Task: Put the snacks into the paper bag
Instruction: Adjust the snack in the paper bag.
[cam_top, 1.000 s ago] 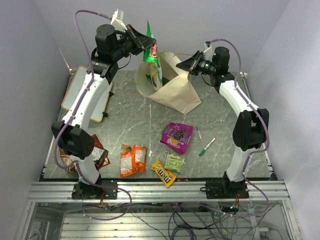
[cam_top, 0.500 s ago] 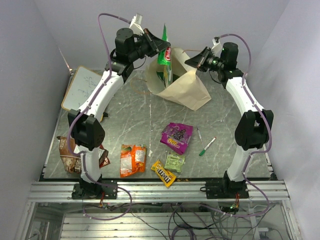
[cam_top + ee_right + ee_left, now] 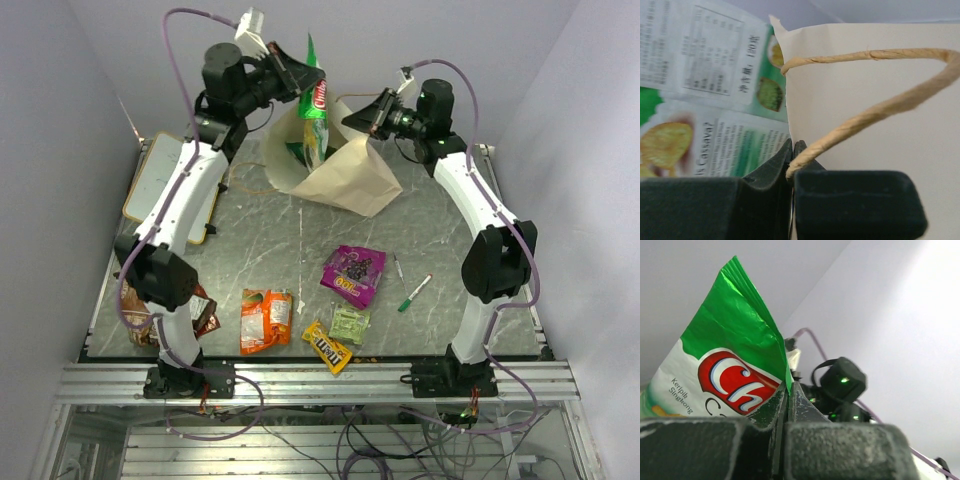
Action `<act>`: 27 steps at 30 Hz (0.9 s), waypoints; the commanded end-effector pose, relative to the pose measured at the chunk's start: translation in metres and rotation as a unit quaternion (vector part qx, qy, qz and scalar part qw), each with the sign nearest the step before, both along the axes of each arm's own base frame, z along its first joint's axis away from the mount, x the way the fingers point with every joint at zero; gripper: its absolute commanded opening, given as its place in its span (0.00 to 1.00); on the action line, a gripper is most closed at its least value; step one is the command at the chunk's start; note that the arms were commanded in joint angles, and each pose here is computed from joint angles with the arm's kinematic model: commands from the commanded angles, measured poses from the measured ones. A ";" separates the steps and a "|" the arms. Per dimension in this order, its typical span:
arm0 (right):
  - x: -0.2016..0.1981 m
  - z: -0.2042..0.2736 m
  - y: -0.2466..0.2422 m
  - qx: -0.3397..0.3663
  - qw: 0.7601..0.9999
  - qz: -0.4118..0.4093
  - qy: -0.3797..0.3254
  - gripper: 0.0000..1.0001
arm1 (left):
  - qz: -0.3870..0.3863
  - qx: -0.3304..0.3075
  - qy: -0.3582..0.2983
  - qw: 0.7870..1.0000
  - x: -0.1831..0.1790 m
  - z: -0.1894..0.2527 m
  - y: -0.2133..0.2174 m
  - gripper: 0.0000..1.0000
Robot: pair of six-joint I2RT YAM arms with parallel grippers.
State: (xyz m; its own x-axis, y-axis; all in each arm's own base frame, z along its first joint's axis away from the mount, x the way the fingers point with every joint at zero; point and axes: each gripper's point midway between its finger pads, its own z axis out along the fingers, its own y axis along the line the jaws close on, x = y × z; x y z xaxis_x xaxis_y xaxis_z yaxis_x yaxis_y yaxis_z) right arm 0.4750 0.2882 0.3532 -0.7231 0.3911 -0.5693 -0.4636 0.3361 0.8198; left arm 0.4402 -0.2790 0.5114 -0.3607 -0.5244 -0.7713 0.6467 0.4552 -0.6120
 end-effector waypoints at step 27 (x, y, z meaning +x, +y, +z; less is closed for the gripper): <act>0.021 -0.048 -0.041 -0.088 0.995 -0.041 -0.027 0.00 | 0.052 0.057 -0.025 0.997 0.002 -0.019 -0.024 0.07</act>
